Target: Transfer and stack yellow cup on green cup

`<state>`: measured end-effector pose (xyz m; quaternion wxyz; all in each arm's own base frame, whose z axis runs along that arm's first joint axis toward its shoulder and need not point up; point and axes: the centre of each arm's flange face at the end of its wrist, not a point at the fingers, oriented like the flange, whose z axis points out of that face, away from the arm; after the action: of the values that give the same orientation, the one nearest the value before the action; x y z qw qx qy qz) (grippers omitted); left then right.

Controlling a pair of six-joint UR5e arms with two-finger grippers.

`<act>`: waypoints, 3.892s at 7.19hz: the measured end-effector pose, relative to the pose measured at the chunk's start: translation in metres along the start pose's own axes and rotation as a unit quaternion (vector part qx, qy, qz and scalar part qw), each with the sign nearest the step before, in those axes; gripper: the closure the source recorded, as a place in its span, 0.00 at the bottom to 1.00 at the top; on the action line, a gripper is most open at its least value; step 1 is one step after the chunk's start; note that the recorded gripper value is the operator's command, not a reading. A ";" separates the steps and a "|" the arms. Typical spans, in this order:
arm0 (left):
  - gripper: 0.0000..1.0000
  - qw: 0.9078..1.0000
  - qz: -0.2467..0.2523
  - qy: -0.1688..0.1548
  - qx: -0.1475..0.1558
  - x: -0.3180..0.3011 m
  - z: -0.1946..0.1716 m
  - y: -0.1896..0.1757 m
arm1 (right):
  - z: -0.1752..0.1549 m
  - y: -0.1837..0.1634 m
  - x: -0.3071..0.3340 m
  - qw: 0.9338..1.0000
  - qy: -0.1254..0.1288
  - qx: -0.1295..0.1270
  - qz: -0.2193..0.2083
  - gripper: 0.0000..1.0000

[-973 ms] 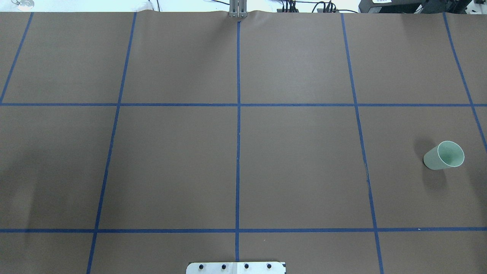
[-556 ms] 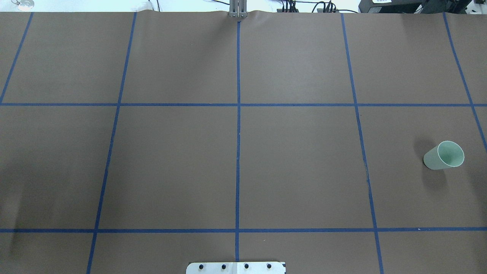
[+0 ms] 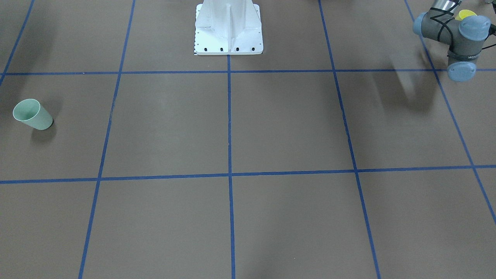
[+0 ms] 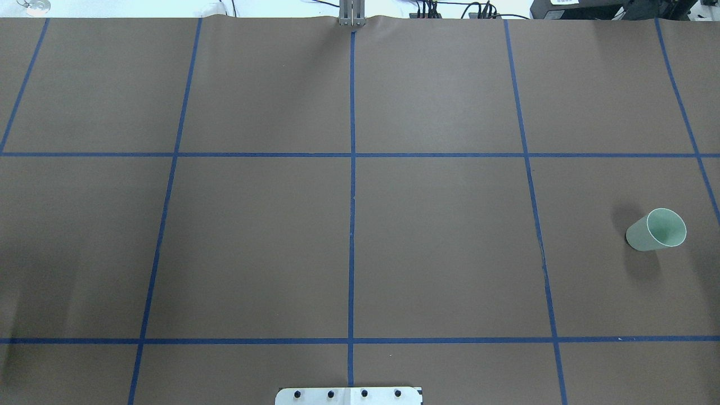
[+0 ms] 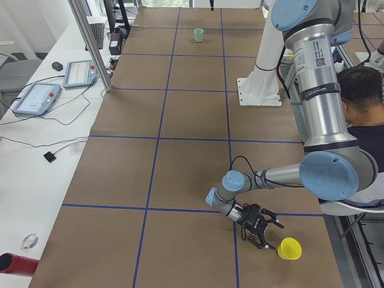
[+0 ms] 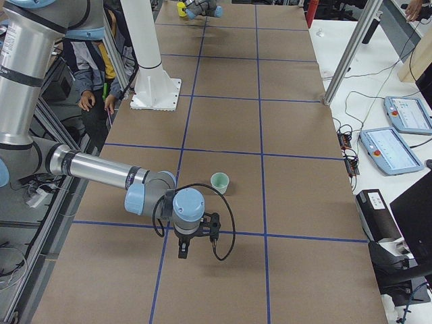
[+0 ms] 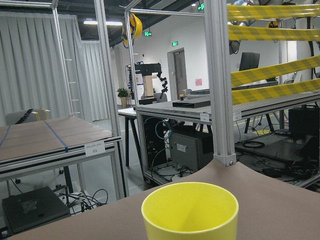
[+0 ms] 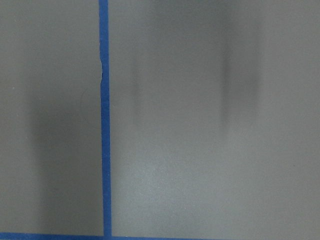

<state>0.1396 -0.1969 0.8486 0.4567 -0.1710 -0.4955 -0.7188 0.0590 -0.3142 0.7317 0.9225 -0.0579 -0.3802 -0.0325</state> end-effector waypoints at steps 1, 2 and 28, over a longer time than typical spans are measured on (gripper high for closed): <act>0.00 1.000 0.000 -0.001 -0.001 0.004 0.004 0.002 | 0.000 0.000 0.000 1.000 0.000 0.001 -0.003 0.00; 0.00 1.000 -0.001 -0.005 -0.002 0.008 0.010 0.003 | 0.000 0.000 0.000 1.000 0.000 0.001 -0.005 0.00; 0.43 0.990 0.086 -0.003 0.113 0.063 0.129 -0.098 | -0.005 -0.010 -0.006 1.000 0.000 0.010 -0.019 0.00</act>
<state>-0.0008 -0.1062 0.8966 0.5318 -0.1630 -0.5581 -0.6157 0.0569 -0.3249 0.7250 0.9224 -0.0420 -0.3811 -0.0460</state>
